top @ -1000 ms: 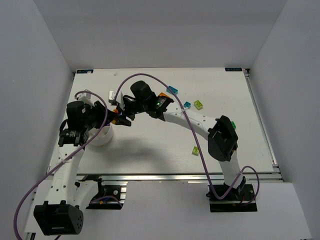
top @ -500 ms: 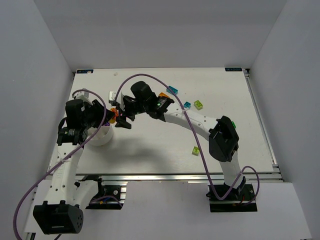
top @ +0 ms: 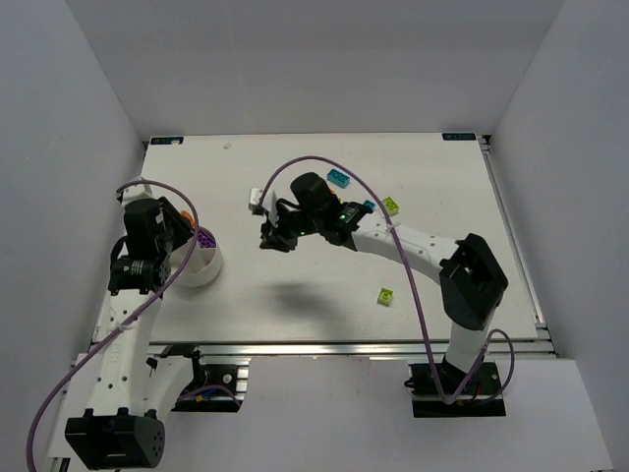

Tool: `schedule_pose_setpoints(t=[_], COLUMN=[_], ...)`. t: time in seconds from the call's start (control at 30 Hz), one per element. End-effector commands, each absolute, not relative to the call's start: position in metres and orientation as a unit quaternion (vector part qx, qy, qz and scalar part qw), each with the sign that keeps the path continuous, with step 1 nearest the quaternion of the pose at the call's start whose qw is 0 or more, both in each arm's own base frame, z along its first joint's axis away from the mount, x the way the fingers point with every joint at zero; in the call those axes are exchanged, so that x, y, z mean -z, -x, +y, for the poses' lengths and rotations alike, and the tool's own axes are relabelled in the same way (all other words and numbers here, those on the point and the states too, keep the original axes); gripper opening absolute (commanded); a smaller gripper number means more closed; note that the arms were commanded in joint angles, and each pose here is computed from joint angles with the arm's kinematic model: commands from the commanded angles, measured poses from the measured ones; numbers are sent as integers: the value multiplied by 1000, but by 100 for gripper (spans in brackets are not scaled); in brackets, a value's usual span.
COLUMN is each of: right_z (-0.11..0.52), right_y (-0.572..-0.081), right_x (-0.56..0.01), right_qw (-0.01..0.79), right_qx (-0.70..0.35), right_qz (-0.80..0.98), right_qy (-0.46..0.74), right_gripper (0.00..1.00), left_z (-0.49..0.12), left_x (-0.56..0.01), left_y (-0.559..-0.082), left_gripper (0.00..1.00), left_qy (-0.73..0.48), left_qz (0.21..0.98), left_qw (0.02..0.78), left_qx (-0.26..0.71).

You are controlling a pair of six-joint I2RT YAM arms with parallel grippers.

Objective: Sort the legos into containers by color

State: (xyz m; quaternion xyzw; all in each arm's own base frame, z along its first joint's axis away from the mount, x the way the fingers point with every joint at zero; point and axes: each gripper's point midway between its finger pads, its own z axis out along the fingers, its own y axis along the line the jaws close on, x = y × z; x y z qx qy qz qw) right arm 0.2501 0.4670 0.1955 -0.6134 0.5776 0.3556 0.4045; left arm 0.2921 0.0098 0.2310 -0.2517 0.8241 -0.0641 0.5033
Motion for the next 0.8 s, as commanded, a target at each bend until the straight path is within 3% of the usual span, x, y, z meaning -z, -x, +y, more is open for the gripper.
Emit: schedule_pose_setpoints(t=[0.0,0.03,0.07,0.37,0.77], right_z=[450,444,436,391,371], right_y=[-251,-252,-250,-254,-258], right_x=[-229,-229,-220,-255,-259], right_qw=[441,443,433,475,482], right_qx=[-375,-375,-376,-383,-394], right_qz=[567,572,584,582,590], right_qy=[586,580,575,538,514], right_gripper=[23,2,0,0,0], left_z=[45,48,53,59,58], left_x=[-242,-243,-239,-201,-182], left_y=[-290,-290,-289,-303,-313], left_gripper=[0,0,0,0,0], left_qy=[287,287,294,292,285], left_qz=[786,782,781,794,810], left_qw=[547,553,551,530,508], left_qx=[-14,-20,-33,-58,-62])
